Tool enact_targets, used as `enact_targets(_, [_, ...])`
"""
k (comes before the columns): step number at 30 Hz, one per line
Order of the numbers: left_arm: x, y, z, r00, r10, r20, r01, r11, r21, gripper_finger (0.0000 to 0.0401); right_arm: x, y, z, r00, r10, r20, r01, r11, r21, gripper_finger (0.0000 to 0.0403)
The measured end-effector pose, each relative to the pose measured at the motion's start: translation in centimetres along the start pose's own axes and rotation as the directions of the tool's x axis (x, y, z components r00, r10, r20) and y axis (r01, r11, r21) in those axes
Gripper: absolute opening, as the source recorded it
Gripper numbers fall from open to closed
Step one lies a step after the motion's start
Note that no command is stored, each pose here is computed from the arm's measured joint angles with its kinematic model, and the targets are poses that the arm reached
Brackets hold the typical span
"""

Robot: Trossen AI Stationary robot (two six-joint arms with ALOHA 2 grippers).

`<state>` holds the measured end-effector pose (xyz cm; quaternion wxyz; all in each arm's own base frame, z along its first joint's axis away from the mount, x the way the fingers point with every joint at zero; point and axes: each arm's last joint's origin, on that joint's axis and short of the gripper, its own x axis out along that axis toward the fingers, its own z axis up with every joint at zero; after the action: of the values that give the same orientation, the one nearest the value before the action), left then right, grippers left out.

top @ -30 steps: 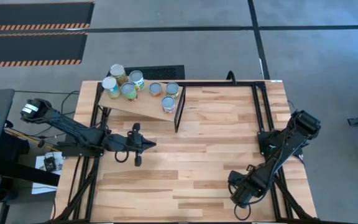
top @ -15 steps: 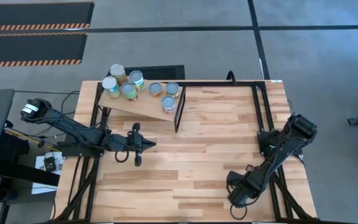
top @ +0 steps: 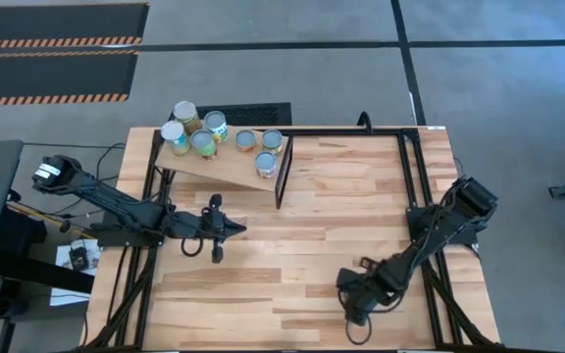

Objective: Pick and place cans onto a shelf
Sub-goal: Put the canned tuna on the shelf

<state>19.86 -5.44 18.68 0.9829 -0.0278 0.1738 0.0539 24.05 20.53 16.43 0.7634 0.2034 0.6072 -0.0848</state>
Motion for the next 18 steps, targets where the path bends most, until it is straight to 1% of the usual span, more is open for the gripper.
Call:
enact_targets(5, [0.0, 0.0, 0.0, 1.000, 0.000, 0.000, 0.000, 1.000, 0.000, 0.0000, 1.4, -0.4, 3.3, 0.995, 0.050, 0.084, -0.044, 0.996, -0.078, 0.0005])
enact_targets(11, [0.0, 0.0, -0.2, 1.000, 0.004, -0.021, -0.004, 1.000, 0.008, 0.0000, 3.1, -1.1, 7.2, 0.972, 0.133, 0.191, -0.098, 0.979, -0.178, 0.0005])
enact_targets(15, [0.0, 0.0, -0.2, 1.000, 0.003, -0.021, -0.003, 1.000, 0.008, 0.0000, 2.3, -1.0, 8.3, 0.974, 0.117, 0.196, -0.069, 0.969, -0.237, 0.0020])
enact_targets(18, [0.0, 0.0, -0.2, 1.000, 0.003, -0.021, -0.003, 1.000, 0.014, 0.0000, 0.5, -0.2, 8.9, 0.976, 0.110, 0.190, -0.055, 0.961, -0.271, 0.0053])
